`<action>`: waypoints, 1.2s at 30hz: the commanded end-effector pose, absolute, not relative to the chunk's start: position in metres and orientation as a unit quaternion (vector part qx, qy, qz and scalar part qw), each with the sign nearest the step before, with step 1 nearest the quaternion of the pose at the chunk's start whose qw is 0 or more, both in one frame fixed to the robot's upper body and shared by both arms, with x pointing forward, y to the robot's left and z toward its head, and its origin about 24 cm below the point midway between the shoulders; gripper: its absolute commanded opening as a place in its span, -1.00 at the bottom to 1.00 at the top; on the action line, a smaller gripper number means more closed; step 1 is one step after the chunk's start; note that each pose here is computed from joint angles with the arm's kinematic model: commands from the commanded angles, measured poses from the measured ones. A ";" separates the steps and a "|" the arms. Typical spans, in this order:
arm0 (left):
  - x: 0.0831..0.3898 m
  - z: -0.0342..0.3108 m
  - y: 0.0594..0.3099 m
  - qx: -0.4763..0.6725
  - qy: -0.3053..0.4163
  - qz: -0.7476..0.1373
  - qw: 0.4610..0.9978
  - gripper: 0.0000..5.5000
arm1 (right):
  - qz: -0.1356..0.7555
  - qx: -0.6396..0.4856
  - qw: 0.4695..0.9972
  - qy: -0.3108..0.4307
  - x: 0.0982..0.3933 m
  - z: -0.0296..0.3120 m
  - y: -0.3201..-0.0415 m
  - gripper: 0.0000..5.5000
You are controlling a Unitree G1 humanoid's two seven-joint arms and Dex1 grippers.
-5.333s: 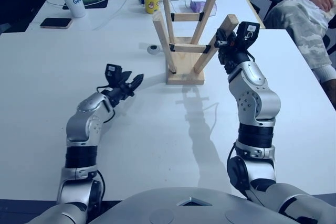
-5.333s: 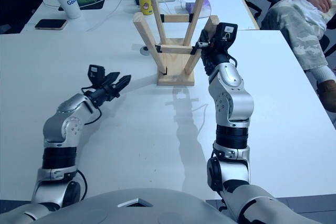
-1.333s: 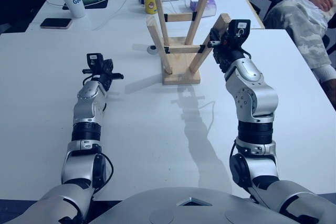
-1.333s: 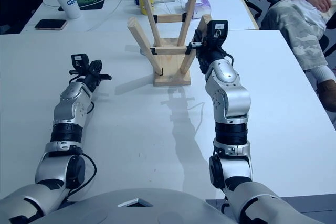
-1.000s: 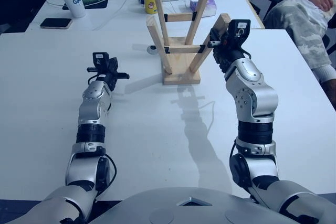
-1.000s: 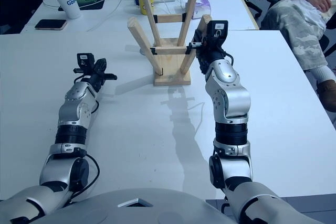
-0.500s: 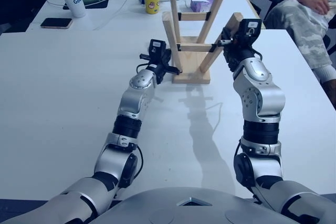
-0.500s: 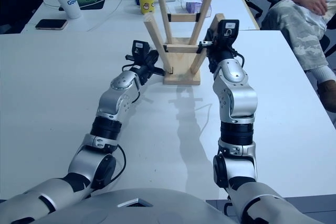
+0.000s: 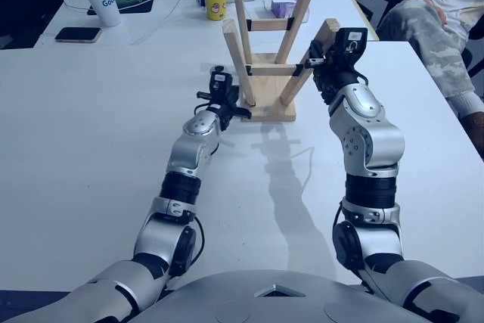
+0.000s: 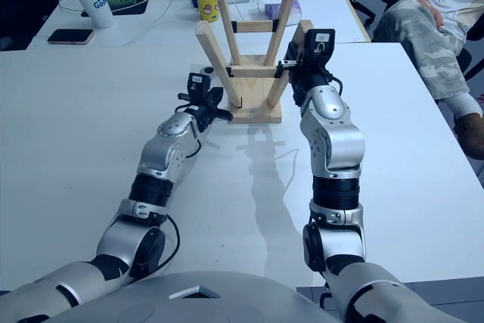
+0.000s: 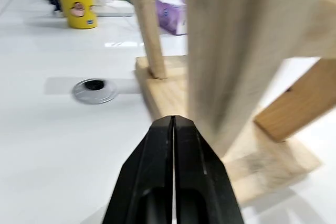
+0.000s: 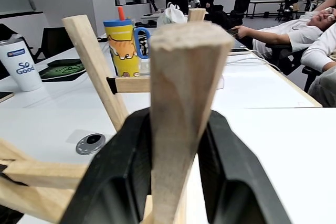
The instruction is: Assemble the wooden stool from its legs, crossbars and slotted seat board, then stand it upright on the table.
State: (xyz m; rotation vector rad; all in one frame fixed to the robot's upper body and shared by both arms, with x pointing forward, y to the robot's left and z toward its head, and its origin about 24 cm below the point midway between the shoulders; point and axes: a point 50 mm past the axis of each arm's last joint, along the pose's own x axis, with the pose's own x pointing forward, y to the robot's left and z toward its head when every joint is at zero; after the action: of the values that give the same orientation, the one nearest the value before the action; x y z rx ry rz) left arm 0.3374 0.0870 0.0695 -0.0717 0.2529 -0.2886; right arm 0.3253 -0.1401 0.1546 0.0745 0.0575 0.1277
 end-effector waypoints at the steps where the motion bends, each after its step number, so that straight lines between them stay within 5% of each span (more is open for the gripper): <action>1: 0.341 0.061 0.138 0.005 0.146 -0.031 0.989 -1.00 | 0.072 0.041 0.988 0.131 0.321 0.116 -0.140 -0.62; 7: 0.354 0.082 0.189 0.054 0.109 0.090 0.989 -1.00 | 0.073 0.045 0.987 0.133 0.321 0.117 -0.140 -0.62; 11: 0.363 0.094 0.167 0.098 0.081 0.057 0.990 -1.00 | 0.075 0.045 0.987 0.133 0.321 0.117 -0.138 -0.62; 13: 0.367 0.105 0.122 0.067 0.057 -0.028 0.996 -1.00 | 0.076 0.045 0.987 0.134 0.320 0.118 -0.137 -0.62; 15: 0.355 0.123 0.053 0.011 0.030 -0.192 0.981 -1.00 | 0.078 0.044 0.987 0.134 0.321 0.118 -0.136 -0.62; 20: 0.303 0.129 -0.018 -0.023 0.082 -0.413 0.907 -1.00 | 0.082 0.043 0.987 0.132 0.321 0.119 -0.134 -0.62; 30: 0.315 0.118 0.008 0.009 0.098 -0.339 0.936 -1.00 | 0.081 0.044 0.986 0.136 0.319 0.117 -0.135 -0.62; 36: 0.298 0.112 0.012 -0.017 0.104 -0.380 0.919 -1.00 | 0.079 0.042 0.987 0.137 0.319 0.117 -0.136 -0.62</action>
State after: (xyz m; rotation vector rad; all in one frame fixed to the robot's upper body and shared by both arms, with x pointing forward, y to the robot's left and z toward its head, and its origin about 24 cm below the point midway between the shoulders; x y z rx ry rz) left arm 0.3079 0.0106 0.1136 -0.0076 0.2080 -0.7163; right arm 0.3244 -0.1364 0.1557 0.0843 0.0730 0.1586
